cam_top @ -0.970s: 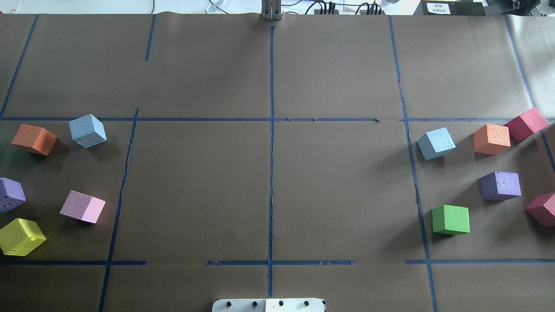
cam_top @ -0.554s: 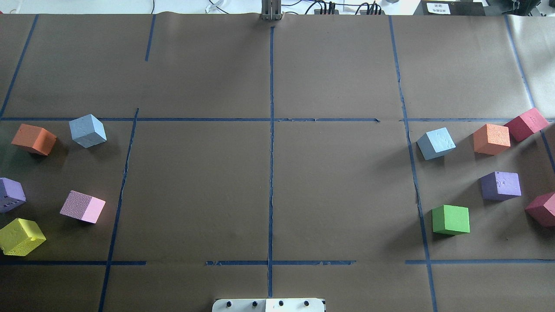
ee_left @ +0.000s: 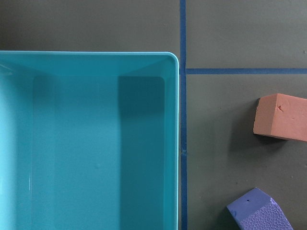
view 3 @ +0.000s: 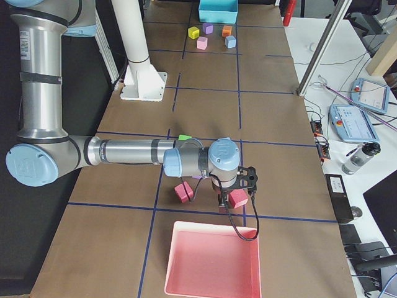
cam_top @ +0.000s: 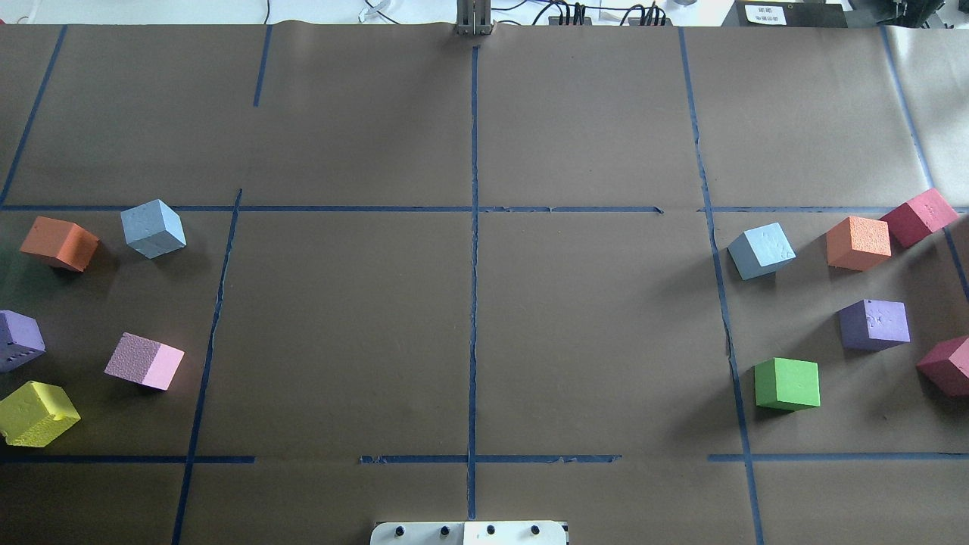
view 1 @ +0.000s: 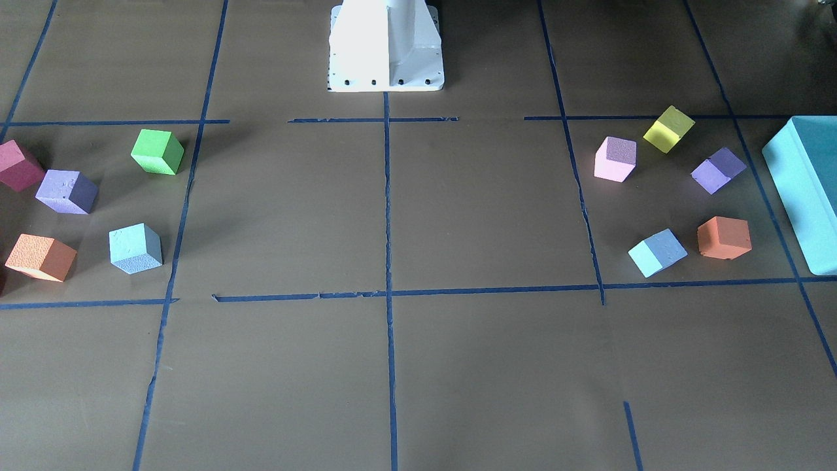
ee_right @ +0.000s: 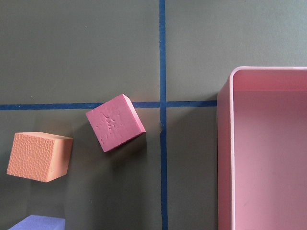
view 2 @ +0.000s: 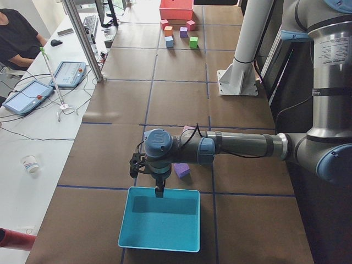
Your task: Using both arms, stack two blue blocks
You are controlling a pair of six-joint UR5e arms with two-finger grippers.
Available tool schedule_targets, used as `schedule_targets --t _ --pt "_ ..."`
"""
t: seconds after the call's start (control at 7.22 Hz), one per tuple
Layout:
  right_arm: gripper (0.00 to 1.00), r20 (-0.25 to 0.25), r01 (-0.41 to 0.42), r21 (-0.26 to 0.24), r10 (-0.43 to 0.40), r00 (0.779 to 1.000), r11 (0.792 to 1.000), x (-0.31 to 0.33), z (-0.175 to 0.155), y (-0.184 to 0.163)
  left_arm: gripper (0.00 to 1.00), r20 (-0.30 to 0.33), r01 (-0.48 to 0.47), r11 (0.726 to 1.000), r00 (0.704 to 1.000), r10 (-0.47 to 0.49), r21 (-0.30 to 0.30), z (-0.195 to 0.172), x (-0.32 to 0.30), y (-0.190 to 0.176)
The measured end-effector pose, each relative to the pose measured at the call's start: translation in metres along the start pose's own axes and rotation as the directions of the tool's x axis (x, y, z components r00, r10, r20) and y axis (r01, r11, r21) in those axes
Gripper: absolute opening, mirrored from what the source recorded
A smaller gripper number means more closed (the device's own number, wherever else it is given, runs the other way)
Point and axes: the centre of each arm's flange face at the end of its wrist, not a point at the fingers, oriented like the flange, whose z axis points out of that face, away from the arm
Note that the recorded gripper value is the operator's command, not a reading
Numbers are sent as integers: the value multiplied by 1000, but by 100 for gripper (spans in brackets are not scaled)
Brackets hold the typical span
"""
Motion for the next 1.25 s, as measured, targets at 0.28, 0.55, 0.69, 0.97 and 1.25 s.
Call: schedule_targets --t 0.28,0.55,0.69,0.97,1.25 --pt "100 10 24 38 -25 1000 999 -25 -18 -31 100 -1 -5 1000 1000 5 5 -2 3 0" --pt "100 22 90 28 -91 996 996 -69 -10 -51 100 -1 -8 1000 1000 8 7 -4 4 0" --pt "100 34 100 21 -101 994 995 -111 -4 -60 100 -1 -8 1000 1000 8 8 -4 4 0" --pt "100 71 58 12 -59 996 998 -214 3 -73 100 -1 -9 1000 1000 9 9 -4 4 0" --pt "100 65 62 14 -63 996 998 -305 33 -66 100 -2 -11 1000 1000 11 10 -4 5 0"
